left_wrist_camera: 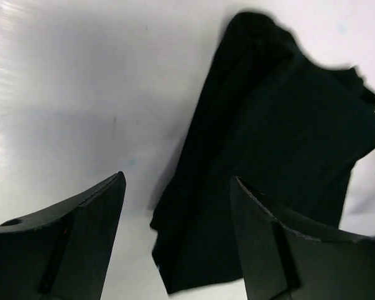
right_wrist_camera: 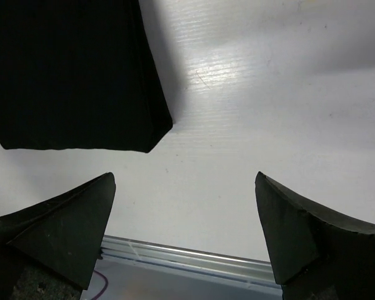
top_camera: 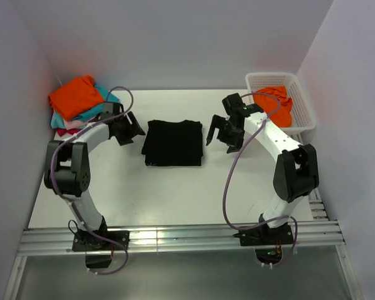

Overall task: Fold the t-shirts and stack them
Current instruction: Fold the long partially folded tshirt into a neat square, then put the neatly folded tshirt into the corner of the board with the left arm

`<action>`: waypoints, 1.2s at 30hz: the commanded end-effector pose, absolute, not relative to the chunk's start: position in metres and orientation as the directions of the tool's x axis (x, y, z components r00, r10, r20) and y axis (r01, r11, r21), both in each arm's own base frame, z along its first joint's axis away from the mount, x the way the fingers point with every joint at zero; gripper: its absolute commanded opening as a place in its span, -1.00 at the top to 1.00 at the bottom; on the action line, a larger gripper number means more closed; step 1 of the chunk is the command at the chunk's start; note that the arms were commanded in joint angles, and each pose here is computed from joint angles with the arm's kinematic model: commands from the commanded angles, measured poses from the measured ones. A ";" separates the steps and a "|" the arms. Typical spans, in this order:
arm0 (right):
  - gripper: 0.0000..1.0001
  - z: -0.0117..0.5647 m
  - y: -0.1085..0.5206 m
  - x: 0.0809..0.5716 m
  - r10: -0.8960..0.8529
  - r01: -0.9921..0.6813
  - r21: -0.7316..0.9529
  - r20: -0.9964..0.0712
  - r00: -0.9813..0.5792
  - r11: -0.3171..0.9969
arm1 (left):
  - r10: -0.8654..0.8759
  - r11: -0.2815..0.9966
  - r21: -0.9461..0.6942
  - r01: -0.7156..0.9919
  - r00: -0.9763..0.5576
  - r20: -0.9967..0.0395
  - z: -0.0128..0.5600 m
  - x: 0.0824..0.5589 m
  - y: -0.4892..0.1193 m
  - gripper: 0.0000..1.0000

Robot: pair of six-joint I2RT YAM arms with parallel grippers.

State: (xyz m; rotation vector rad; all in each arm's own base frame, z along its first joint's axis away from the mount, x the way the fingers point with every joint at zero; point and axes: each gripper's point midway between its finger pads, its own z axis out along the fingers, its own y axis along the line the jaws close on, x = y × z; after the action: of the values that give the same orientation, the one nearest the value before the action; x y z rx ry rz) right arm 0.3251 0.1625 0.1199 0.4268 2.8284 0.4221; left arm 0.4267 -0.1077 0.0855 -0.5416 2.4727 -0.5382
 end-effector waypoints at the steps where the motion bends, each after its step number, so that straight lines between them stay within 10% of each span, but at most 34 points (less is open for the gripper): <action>1: -1.00 0.120 0.151 0.320 0.303 0.242 0.273 -0.206 -0.931 0.931 | -0.433 0.802 -0.584 -0.125 -0.795 -0.424 0.066 0.442 -0.135 -0.46; 16: -1.00 0.121 0.150 0.334 0.321 0.284 0.212 -0.167 -0.932 0.935 | -0.413 0.730 -0.677 -0.096 -0.851 -0.324 0.010 0.501 -0.166 -0.34; 32: -1.00 0.111 0.152 0.341 0.339 0.307 0.216 -0.133 -0.931 0.927 | -0.392 0.726 -0.674 -0.138 -0.888 -0.241 -0.027 0.491 -0.174 0.98; 36: -1.00 0.117 0.149 0.342 0.340 0.305 0.219 -0.147 -0.929 0.927 | -0.389 0.727 -0.680 -0.089 -0.871 -0.301 0.006 0.514 -0.175 0.99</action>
State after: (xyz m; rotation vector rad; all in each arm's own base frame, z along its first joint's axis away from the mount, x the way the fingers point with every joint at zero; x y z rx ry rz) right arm 0.3335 0.1521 0.1019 0.4774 2.9447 0.2779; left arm 0.5208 -0.1795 0.0287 -0.3438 2.4051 -1.0421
